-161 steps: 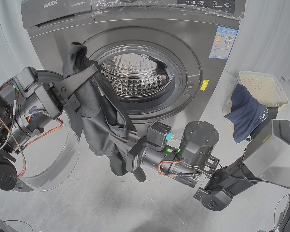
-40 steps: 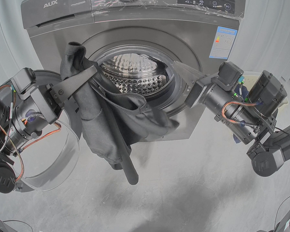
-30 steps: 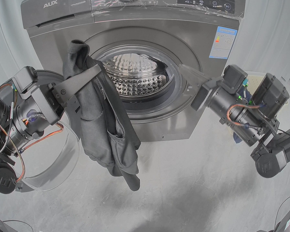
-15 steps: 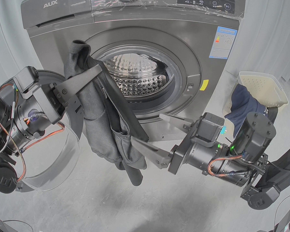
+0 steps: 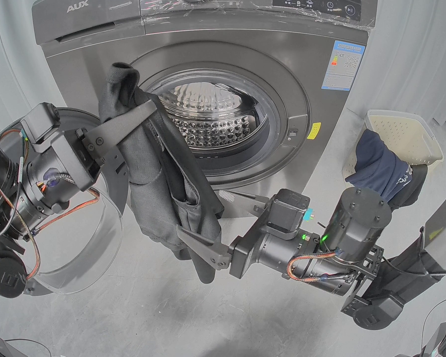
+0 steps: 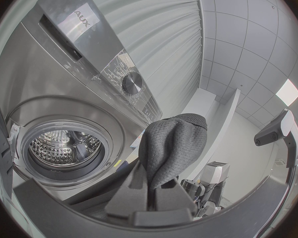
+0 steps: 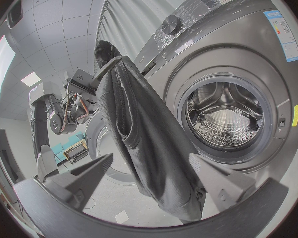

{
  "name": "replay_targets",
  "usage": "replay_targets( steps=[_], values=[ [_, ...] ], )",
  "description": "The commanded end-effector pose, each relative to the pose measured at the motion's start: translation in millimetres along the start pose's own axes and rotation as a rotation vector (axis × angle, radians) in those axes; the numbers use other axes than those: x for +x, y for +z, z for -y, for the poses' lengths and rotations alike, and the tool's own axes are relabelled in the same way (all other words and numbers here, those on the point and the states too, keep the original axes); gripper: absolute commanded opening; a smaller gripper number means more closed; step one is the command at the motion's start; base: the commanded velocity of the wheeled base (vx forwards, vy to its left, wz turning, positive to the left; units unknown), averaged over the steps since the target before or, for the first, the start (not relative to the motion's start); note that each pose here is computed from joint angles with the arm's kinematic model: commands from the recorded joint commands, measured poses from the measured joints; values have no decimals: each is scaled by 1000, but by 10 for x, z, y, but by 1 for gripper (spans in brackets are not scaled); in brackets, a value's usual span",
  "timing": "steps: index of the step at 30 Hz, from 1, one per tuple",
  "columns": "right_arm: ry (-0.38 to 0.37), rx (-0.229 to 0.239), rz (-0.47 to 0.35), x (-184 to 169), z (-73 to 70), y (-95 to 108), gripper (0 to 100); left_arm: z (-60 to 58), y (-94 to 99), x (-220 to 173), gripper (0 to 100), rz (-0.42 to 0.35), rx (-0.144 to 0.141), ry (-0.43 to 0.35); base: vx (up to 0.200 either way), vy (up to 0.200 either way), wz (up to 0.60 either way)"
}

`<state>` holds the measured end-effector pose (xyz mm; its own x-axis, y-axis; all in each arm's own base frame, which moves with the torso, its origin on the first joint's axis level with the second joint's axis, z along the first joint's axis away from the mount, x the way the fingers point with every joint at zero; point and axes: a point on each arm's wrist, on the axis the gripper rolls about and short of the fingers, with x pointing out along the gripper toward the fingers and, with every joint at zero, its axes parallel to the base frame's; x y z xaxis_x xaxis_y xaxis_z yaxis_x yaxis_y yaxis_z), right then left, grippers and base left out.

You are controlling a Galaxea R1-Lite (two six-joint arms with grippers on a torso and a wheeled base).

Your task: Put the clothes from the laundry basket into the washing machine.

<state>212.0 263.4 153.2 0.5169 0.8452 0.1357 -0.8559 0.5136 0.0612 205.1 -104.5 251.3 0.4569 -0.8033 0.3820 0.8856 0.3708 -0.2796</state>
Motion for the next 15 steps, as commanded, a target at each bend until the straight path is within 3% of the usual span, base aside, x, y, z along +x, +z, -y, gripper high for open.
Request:
replay_targets(
  steps=[1, 8, 15],
  values=[
    [-4, 2, -2, 130, 39, -111, 0, 8, 8, -5, 0, 4, 2, 0, 0, 0, 0],
    [4, -1, 38, 184, 16, -55, 0, 9, 18, -11, 0, 7, 4, 4, 0, 0, 0],
    [-13, -6, 98, 3, 31, 249, 0, 5, 16, -8, 0, 6, 3, 5, 0, 0, 0]
  ],
)
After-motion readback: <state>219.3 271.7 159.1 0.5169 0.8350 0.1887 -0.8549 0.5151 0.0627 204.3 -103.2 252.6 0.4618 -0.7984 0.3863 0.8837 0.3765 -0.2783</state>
